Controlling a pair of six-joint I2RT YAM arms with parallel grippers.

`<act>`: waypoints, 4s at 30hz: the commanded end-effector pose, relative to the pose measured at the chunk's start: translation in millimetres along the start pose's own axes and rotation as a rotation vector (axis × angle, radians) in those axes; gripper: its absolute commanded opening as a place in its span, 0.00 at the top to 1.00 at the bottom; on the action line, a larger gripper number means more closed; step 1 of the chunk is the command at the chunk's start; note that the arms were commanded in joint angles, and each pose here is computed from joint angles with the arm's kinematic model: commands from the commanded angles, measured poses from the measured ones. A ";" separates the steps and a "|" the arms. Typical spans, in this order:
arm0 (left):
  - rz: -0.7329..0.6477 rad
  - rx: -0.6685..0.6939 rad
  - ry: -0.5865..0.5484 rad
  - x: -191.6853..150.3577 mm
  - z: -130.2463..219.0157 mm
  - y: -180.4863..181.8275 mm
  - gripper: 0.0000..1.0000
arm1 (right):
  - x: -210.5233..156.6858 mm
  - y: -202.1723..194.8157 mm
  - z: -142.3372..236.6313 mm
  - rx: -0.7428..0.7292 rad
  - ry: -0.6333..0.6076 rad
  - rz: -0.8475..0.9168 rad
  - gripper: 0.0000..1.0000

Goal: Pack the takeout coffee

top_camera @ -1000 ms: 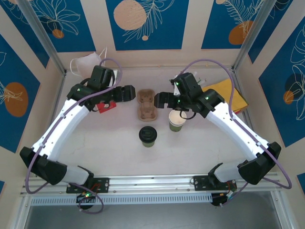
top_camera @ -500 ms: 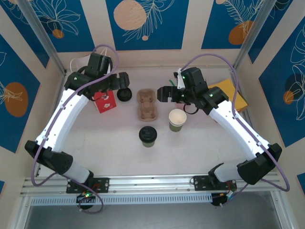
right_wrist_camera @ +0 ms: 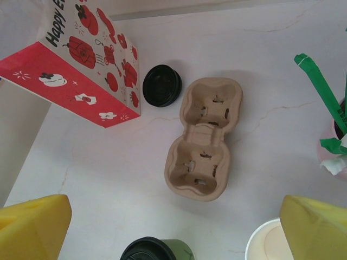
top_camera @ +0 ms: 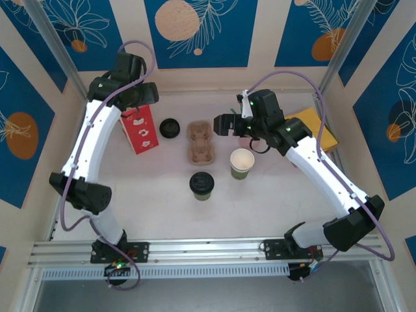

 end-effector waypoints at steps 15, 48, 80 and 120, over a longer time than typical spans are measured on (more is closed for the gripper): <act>0.015 0.237 0.112 19.6 -93.7 22.8 0.48 | 12.8 -8.0 5.5 0.002 -0.016 -0.003 0.01; -0.154 -0.157 0.160 -96.2 13.9 -16.8 1.00 | 11.9 -8.5 -18.1 0.013 0.057 -0.004 0.01; -0.324 -0.269 0.149 -150.6 64.3 -35.6 0.79 | -1.7 3.0 -34.0 -0.001 0.118 0.041 0.01; -0.172 -0.304 -0.174 -37.7 116.8 -111.3 0.39 | 3.0 -23.5 -5.5 -0.065 0.025 -0.008 0.01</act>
Point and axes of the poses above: each hand's point on the last joint's axis, 136 mm out from that joint toward the fingers, its own z axis back along the fingers, its own y axis along the line the jaws close on, x = y × z, the point moved 6 cm from there along z, back along the fingers, and after that the axes turned 11 degrees about -z, right-handed, at the moved point
